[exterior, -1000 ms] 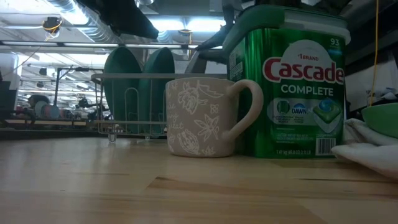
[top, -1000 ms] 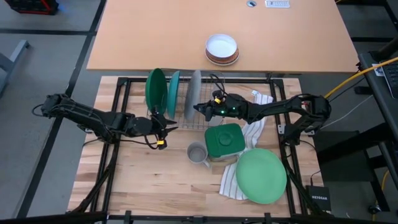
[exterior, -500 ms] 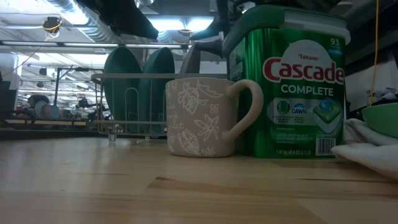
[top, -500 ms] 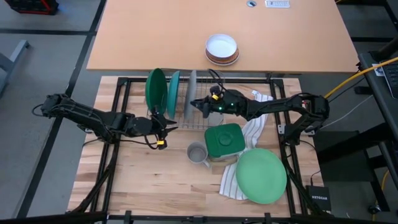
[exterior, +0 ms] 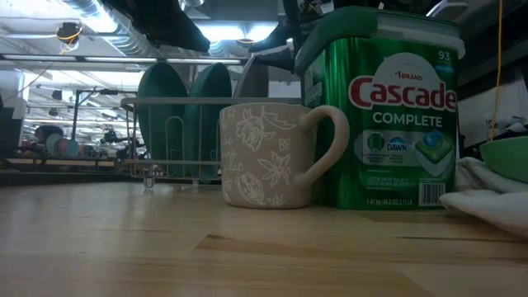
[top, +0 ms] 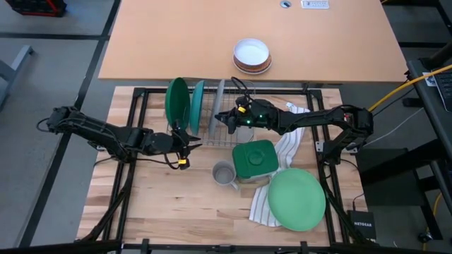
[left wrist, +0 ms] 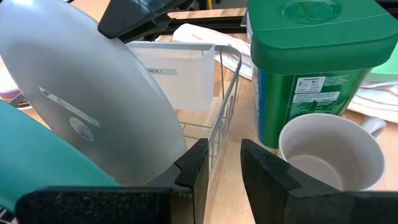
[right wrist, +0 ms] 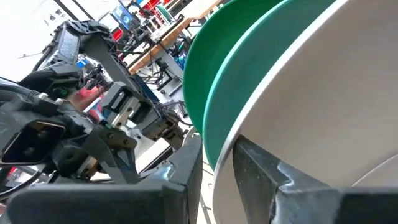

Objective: Sort dishes
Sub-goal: Put the gray plate in the dish rack

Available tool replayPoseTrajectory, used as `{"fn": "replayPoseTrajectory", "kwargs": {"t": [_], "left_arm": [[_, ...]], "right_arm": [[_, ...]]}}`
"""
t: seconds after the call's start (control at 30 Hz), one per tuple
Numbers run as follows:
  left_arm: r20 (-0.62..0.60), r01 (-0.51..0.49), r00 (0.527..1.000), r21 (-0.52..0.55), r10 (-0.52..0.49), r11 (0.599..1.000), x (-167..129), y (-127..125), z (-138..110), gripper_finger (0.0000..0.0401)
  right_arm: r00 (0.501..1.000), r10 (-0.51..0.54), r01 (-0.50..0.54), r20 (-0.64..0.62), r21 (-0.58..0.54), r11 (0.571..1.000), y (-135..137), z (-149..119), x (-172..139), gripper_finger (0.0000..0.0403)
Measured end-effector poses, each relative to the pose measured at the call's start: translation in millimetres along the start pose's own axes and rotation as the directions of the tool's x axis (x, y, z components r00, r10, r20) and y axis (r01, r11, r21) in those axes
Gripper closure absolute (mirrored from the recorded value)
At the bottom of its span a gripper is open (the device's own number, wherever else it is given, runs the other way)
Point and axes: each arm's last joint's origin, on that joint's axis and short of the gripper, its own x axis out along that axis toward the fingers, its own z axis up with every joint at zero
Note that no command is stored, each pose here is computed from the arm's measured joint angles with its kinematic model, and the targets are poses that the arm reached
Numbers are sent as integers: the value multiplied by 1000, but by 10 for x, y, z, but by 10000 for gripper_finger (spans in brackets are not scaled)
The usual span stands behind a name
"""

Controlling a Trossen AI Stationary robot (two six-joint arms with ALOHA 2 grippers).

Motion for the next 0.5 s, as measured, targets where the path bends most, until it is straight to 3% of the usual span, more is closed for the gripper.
{"fn": "replayPoseTrajectory", "kwargs": {"t": [0.5], "left_arm": [[0,0,1000,1,0,1000,0,0,0,317]], "right_arm": [[998,-43,43,39,0,999,-11,13,-1,313]]}}
